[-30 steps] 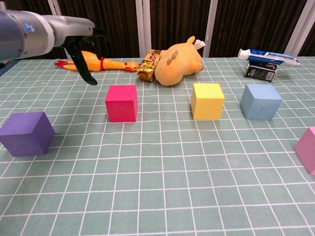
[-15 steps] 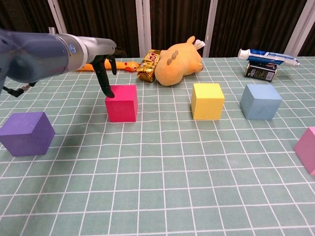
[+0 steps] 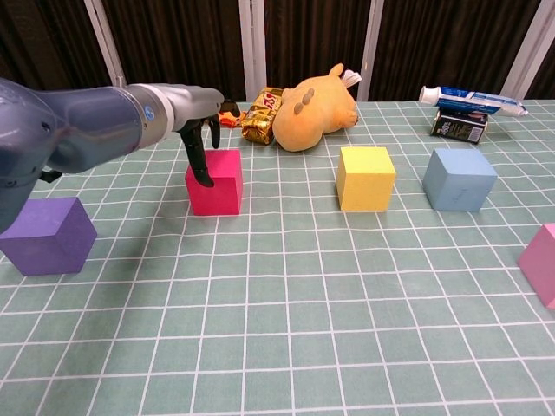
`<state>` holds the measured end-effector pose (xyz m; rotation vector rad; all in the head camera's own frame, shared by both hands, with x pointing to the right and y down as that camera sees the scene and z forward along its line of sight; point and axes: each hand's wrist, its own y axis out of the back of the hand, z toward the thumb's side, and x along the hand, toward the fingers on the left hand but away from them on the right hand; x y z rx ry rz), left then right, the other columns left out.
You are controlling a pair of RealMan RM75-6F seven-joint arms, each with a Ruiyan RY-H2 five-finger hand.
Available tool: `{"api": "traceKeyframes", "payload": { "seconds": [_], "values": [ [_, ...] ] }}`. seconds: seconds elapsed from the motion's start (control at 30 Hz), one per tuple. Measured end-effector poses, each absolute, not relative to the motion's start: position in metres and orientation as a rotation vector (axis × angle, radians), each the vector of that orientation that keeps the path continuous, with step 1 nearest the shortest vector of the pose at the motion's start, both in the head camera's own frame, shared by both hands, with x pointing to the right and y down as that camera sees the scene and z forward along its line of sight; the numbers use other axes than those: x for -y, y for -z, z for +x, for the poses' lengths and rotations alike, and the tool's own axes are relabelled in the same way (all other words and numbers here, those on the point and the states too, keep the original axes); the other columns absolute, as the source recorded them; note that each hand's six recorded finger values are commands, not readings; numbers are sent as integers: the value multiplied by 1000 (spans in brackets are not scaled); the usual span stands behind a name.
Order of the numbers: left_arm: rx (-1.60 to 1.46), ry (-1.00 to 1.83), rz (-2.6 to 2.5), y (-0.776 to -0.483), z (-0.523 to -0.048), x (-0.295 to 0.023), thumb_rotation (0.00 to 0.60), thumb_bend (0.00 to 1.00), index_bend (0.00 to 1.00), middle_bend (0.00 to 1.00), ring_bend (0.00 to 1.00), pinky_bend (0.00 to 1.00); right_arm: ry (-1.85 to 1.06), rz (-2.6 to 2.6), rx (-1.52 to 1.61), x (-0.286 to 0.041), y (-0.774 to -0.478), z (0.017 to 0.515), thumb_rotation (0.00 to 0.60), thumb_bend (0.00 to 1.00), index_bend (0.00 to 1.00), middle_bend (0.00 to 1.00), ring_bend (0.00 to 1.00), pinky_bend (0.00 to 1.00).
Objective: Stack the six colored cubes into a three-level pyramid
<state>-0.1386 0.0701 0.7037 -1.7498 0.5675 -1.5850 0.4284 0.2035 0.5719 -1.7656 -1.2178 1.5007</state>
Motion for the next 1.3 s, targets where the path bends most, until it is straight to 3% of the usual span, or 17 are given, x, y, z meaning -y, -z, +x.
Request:
{"api": "traceKeyframes", "payload": {
  "seconds": [0.37,0.73,1.3],
  "values": [
    [-562,1594,-1747,-713,-139,-70,600,148,12,332,31,121,-1505,-1762,1218,-204,-572,429,600,214,0,0,0,0],
    [-570,1593,-1756,-717,-139,-72,600,241,35,413,62,139,-1503,-1762,1221,-203,-572,428,600,214,0,0,0,0],
    [-641,1502,-1844,-702,-82,-62,600,241,47,423,62,139,-1501,-1773,1230,-203,-572,429,600,214,0,0,0,0]
  ]
}}
